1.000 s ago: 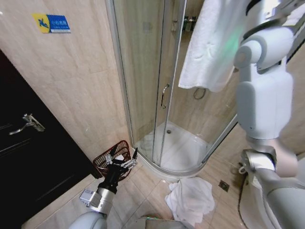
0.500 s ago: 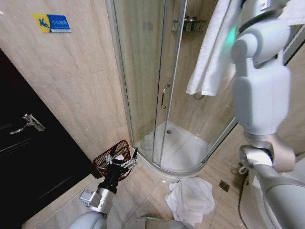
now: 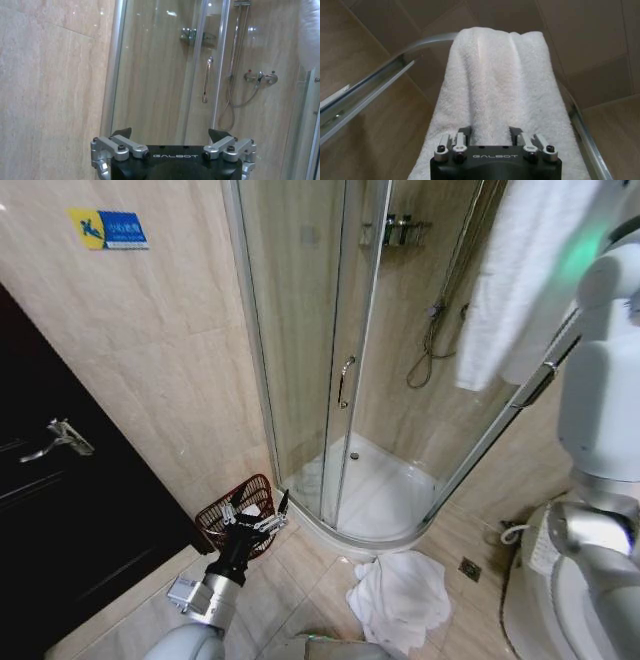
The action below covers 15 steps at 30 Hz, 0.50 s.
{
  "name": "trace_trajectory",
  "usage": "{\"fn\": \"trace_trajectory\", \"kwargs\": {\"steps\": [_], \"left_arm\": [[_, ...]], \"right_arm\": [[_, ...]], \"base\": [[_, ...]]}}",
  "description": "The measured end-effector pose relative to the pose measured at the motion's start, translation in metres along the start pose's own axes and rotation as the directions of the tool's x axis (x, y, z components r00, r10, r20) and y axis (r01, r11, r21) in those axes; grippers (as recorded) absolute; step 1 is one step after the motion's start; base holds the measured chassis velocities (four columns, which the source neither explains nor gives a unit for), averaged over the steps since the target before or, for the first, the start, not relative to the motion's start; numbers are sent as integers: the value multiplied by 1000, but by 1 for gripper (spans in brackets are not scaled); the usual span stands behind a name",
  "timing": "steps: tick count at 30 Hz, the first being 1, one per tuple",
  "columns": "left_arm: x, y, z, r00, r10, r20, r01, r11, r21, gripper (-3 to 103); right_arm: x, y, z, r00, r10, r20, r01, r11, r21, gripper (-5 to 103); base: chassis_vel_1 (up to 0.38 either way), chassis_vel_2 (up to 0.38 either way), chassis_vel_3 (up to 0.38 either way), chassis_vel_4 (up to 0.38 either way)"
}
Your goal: Discard the used towel into the hamper.
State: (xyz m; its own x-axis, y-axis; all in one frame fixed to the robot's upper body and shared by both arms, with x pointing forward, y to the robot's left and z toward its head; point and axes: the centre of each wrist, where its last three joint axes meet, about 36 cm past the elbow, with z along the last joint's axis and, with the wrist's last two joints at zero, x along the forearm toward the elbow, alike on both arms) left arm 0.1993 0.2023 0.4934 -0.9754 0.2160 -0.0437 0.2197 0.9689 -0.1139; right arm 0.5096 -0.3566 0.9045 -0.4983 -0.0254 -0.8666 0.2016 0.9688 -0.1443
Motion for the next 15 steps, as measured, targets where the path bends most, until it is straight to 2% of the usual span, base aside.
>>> {"fn": "trace_trajectory", "kwargs": {"steps": [2, 5, 6, 8, 9, 10, 11, 12, 13, 15], "left_arm": [[0, 0, 0, 1000, 0, 0, 0, 1000, 0, 100], [0, 0, 0, 1000, 0, 0, 0, 1000, 0, 100], [0, 0, 0, 1000, 0, 0, 0, 1000, 0, 100], [0, 0, 0, 1000, 0, 0, 0, 1000, 0, 100], [0, 0, 0, 1000, 0, 0, 0, 1000, 0, 100], [0, 0, 0, 1000, 0, 0, 0, 1000, 0, 100], [0, 0, 0, 1000, 0, 0, 0, 1000, 0, 100], [0, 0, 0, 1000, 0, 0, 0, 1000, 0, 100], [0, 0, 0, 1000, 0, 0, 0, 1000, 0, 100], [0, 0, 0, 1000, 0, 0, 0, 1000, 0, 100]], "right_arm": [[0, -1, 0, 1000, 0, 0, 0, 1000, -1, 48], [5, -3, -2, 1000, -10, 2, 10, 1000, -7, 32], [5, -3, -2, 1000, -10, 2, 10, 1000, -7, 32], [7, -5, -4, 1000, -13, 9, 13, 1000, -13, 21], [7, -5, -4, 1000, -13, 9, 13, 1000, -13, 21], [8, -6, -5, 1000, -14, 16, 14, 1000, -17, 16], [9, -6, -5, 1000, -15, 19, 16, 1000, -19, 16], [10, -7, -5, 1000, -17, 21, 18, 1000, -23, 10], [10, -7, -5, 1000, -17, 21, 18, 1000, -23, 10], [14, -6, -7, 999, -26, 26, 27, 999, -41, 4]], "base": [[0, 0, 0, 0], [0, 0, 0, 0], [0, 0, 0, 0], [0, 0, 0, 0], [0, 0, 0, 0], [0, 0, 0, 0], [0, 0, 0, 0], [0, 0, 0, 0], [0, 0, 0, 0], [0, 0, 0, 0]]}}
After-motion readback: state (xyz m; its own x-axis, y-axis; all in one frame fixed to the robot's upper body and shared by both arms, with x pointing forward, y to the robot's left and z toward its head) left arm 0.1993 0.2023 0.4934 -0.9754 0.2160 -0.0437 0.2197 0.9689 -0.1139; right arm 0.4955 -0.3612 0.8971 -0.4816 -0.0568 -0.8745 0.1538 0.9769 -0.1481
